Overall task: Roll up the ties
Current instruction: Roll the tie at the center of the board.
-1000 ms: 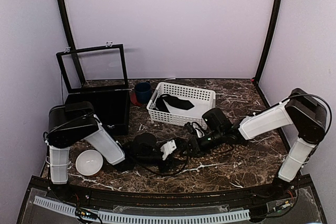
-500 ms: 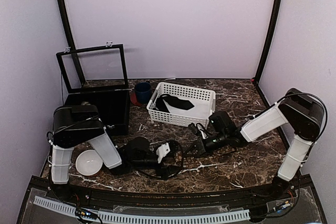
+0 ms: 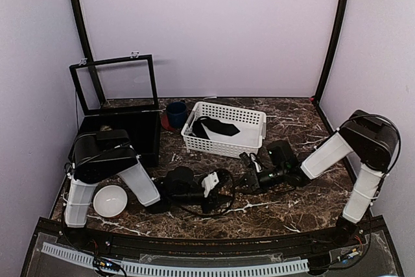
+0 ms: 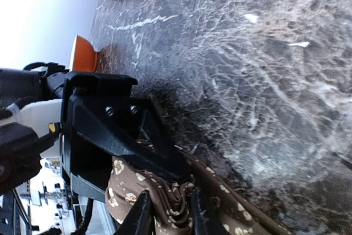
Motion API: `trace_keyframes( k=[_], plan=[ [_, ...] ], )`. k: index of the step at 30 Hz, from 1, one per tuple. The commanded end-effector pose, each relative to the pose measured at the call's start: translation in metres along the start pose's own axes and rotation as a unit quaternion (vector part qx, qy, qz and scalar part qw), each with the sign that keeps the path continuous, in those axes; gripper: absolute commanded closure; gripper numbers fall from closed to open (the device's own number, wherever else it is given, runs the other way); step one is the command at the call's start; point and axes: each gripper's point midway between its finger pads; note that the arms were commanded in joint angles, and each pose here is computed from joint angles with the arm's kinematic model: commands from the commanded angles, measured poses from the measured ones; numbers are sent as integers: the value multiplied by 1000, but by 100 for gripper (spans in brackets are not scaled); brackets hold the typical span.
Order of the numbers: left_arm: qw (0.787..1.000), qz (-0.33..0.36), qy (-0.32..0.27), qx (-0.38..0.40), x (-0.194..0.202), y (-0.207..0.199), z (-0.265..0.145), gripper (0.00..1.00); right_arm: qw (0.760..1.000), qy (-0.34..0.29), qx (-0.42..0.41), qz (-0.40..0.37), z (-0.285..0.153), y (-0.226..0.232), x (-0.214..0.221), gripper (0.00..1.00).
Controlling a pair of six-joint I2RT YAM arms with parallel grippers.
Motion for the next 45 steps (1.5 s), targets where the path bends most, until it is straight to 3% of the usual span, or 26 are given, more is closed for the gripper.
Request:
trace_keyframes(
  k=[1,5,14,16,21,24,28,32,35,40,45],
  plan=[
    [986,-18,166,-8,72,-2,-19,71,998,0,56,30,-10,-8,-2,62],
    [977,-9,212,-22,83,3,-31,70,995,13,95,29,-14,3,-7,49],
    [973,-9,232,-20,85,3,-33,70,991,61,109,38,4,18,8,51],
    [973,-9,230,-21,84,3,-33,70,990,65,118,34,7,18,8,55],
    [975,-11,221,-18,83,2,-34,70,988,78,133,20,11,7,13,90],
    [982,-26,186,1,73,-3,-38,64,988,72,134,0,9,-2,11,100],
    [992,-44,118,31,54,-11,-43,40,990,63,121,-31,7,-11,7,100],
    [995,-58,71,31,44,-8,-42,26,991,64,106,-57,9,-17,8,100],
    [995,-63,69,29,49,-5,-35,17,991,61,97,-71,7,-19,9,100],
    [996,-55,65,20,49,1,-22,15,993,57,77,-76,5,-14,9,100],
    [995,-17,96,31,58,-4,-13,26,994,55,51,-73,5,0,5,100]
  ],
)
Point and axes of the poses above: each gripper's point midway between its finger pads, its own z axis out along the fingers, its own y axis along the line the jaws close on, x = y × z
